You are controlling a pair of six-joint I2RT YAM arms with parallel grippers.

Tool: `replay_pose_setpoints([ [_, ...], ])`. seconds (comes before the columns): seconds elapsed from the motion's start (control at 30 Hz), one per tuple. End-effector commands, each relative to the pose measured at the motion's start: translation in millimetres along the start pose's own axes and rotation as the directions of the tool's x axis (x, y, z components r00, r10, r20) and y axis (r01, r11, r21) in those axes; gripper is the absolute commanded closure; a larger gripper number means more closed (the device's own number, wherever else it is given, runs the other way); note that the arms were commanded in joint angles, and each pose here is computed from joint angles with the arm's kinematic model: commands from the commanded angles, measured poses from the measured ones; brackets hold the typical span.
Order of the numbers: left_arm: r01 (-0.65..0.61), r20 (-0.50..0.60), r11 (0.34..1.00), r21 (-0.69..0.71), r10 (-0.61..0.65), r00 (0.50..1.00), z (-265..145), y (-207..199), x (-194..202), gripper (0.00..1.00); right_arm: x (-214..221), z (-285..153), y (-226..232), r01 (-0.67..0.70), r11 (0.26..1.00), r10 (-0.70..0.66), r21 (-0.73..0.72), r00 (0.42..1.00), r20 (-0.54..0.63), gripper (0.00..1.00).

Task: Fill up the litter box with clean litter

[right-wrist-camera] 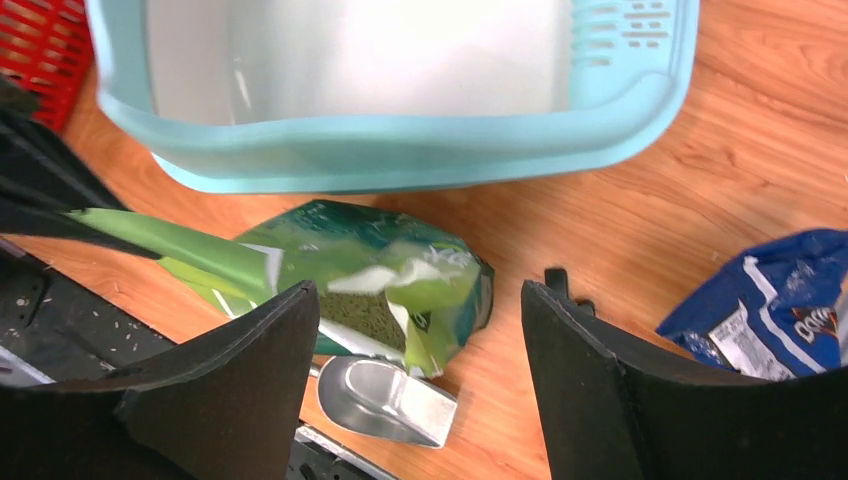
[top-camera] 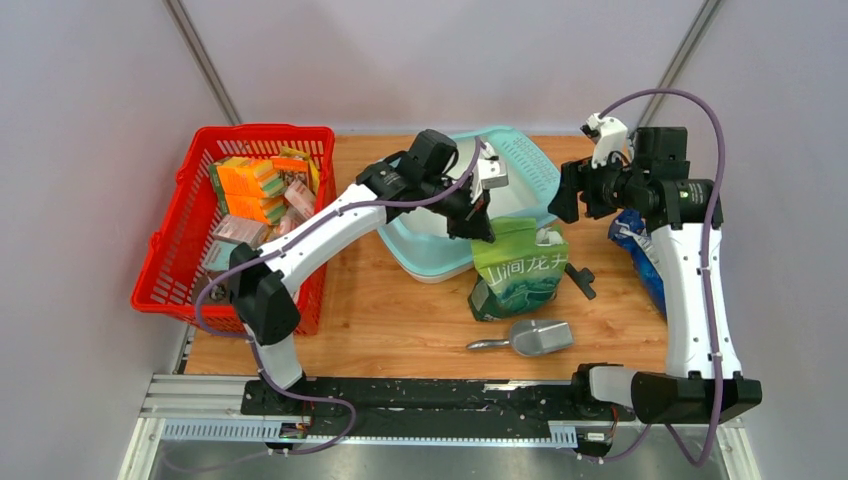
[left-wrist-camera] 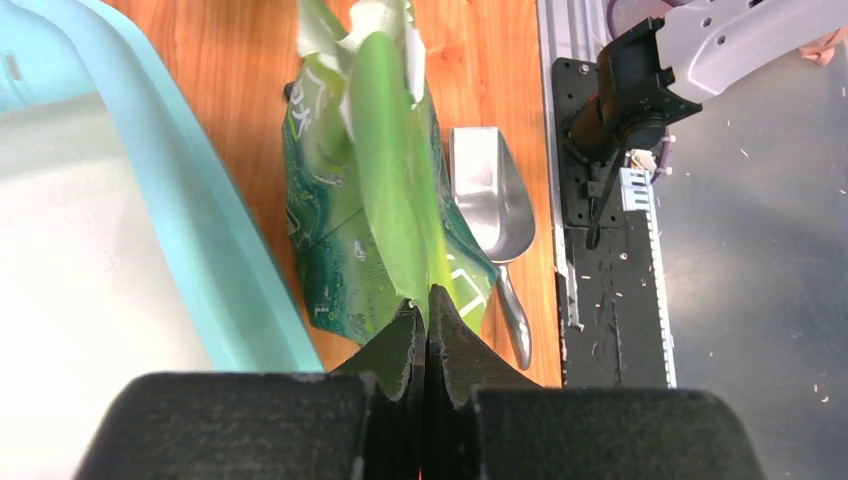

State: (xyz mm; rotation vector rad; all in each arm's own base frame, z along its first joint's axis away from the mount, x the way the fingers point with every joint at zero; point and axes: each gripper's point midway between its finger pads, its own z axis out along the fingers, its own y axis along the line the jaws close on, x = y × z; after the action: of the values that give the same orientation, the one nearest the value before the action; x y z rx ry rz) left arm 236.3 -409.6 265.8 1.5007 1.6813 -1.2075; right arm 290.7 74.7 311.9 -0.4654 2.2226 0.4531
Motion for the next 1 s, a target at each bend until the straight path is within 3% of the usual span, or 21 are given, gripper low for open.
replay_pose_setpoints([
  [0.0, -0.133, 0.108, 0.991, -0.027, 0.135, 0.985, -18.2, -21.9, -38.9, 1.00, 20.2, -2.2, -14.7, -0.015, 0.996, 0.024, 0.091, 0.995, -0.095, 0.23],
  [0.27, -0.297, 0.173, 0.948, -0.115, 0.314, 0.934, -22.3, -34.7, -62.6, 1.00, 40.2, 5.6, -14.6, -0.045, 0.996, 0.058, 0.083, 0.986, -0.159, 0.21],
  [0.73, -0.320, 0.201, 0.938, -0.132, 0.341, 0.918, -24.5, -37.2, -74.7, 1.00, 80.5, 24.1, -8.7, -0.007, 0.998, 0.025, 0.059, 0.949, -0.316, 0.19],
  [0.97, -0.321, 0.206, 0.937, -0.135, 0.343, 0.916, -25.9, -38.5, -74.5, 1.00, 90.1, 36.0, -36.7, -0.049, 0.972, 0.126, 0.231, 0.935, -0.333, 0.18],
])
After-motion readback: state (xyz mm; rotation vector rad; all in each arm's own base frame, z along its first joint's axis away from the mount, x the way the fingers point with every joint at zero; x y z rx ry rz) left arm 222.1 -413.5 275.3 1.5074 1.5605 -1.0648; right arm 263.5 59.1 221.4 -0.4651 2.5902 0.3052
